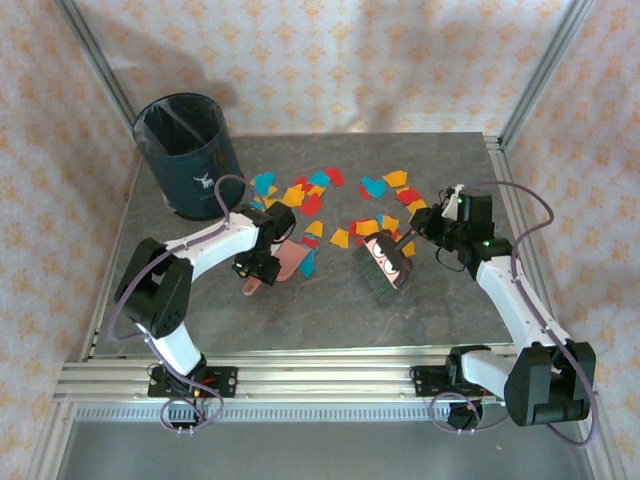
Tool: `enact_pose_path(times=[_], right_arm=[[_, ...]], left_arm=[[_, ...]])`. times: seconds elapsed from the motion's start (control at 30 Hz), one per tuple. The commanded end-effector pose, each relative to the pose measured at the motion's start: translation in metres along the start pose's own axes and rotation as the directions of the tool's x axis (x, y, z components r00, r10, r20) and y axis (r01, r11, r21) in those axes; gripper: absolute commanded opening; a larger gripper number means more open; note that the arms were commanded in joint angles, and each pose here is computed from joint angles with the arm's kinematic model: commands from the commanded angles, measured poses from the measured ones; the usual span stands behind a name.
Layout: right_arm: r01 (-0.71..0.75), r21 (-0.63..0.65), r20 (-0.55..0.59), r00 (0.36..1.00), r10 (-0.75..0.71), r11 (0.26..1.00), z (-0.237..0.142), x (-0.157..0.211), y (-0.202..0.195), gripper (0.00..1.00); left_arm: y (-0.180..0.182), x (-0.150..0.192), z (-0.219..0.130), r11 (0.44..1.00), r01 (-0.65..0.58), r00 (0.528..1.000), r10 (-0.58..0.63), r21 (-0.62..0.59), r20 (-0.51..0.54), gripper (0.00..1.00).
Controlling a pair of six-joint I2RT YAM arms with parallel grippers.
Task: Sweep away the paper scraps from the table
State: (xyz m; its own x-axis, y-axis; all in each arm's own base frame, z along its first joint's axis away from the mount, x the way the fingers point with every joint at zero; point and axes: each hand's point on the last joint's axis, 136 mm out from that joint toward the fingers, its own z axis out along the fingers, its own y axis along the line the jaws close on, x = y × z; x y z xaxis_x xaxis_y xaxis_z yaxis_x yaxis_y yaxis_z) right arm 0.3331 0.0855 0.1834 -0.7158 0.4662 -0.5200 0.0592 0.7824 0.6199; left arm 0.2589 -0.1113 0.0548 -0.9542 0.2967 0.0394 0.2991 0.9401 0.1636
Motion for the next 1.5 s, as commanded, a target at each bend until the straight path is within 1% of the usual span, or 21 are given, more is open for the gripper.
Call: enact_pose_path(times=[0.0,0.03,0.1,0.3,0.4,0.43,0.47,0.57,0.73,0.83,1.0,1.1,1.2,1.3,1.37,1.43,1.47], right_arm=[[0.029,-0.012,0.064,0.998,-0.029,0.999,-0.011,-0.019,0.011,0.00],[0.029,-0.011,0.063,0.998,-0.028,1.000,-0.011,-0.018,0.011,0.00],[0.029,-0.007,0.062,0.998,-0.029,1.000,-0.011,-0.018,0.010,0.00],[0.028,0.001,0.060,0.998,-0.029,1.000,-0.012,-0.017,0.008,0.00],[0.027,0.001,0.061,0.998,-0.027,1.000,-0.012,-0.017,0.008,0.00],[0.028,0.001,0.061,0.998,-0.028,1.000,-0.012,-0.017,0.008,0.00],[0.027,0.000,0.060,0.998,-0.027,1.000,-0.012,-0.017,0.009,0.00],[0.024,0.001,0.066,0.998,-0.024,1.000,-0.013,-0.018,0.008,0.00],[0.025,0.005,0.087,0.996,-0.025,1.000,-0.018,-0.019,0.008,0.00],[0.018,0.013,0.106,0.994,-0.019,1.000,-0.021,-0.020,0.006,0.00],[-0.013,0.023,0.139,0.990,0.010,1.000,-0.028,-0.024,-0.002,0.00],[-0.035,0.041,0.156,0.987,0.028,0.999,-0.035,-0.027,-0.010,0.00],[-0.059,0.090,0.182,0.982,0.042,0.994,-0.046,-0.030,-0.024,0.00],[-0.073,0.170,0.227,0.973,0.033,0.983,-0.059,-0.034,-0.040,0.00],[-0.075,0.227,0.250,0.968,0.016,0.971,-0.068,-0.034,-0.049,0.00],[-0.074,0.258,0.260,0.966,0.005,0.963,-0.072,-0.033,-0.054,0.00],[-0.076,0.269,0.265,0.964,0.002,0.960,-0.075,-0.033,-0.056,0.00]], left_arm=[[0.001,0.005,0.003,1.000,-0.009,0.999,0.009,0.008,-0.041,0.55],[0.001,0.004,0.004,1.000,-0.010,0.999,0.010,0.010,-0.044,0.53],[-0.001,0.005,0.007,1.000,-0.011,0.998,0.012,0.017,-0.054,0.46],[-0.003,0.009,0.017,1.000,-0.019,0.995,0.021,0.024,-0.094,0.41],[-0.004,0.010,0.018,0.999,-0.022,0.994,0.025,0.026,-0.102,0.33],[-0.004,0.010,0.017,0.999,-0.026,0.994,0.028,0.027,-0.102,0.28],[-0.004,0.010,0.017,0.999,-0.030,0.994,0.032,0.028,-0.102,0.25],[-0.003,0.012,0.013,0.999,-0.036,0.994,0.039,0.026,-0.103,0.20],[0.011,0.012,-0.005,0.999,-0.033,0.997,0.031,-0.034,-0.071,0.20],[0.016,0.006,-0.020,0.997,-0.039,0.999,0.037,-0.062,-0.032,0.20],[0.009,-0.007,-0.039,0.985,-0.131,0.991,0.132,-0.112,0.004,0.20],[-0.004,-0.018,-0.046,0.972,-0.204,0.978,0.208,-0.118,0.017,0.21],[-0.022,-0.028,-0.051,0.951,-0.287,0.956,0.292,-0.114,0.029,0.21],[-0.039,-0.041,-0.054,0.924,-0.362,0.928,0.370,-0.121,0.044,0.21],[-0.055,-0.048,-0.055,0.900,-0.424,0.901,0.431,-0.105,0.056,0.21],[-0.071,-0.054,-0.057,0.870,-0.483,0.869,0.490,-0.095,0.066,0.21],[-0.079,-0.056,-0.051,0.853,-0.515,0.853,0.520,-0.088,0.052,0.21]])
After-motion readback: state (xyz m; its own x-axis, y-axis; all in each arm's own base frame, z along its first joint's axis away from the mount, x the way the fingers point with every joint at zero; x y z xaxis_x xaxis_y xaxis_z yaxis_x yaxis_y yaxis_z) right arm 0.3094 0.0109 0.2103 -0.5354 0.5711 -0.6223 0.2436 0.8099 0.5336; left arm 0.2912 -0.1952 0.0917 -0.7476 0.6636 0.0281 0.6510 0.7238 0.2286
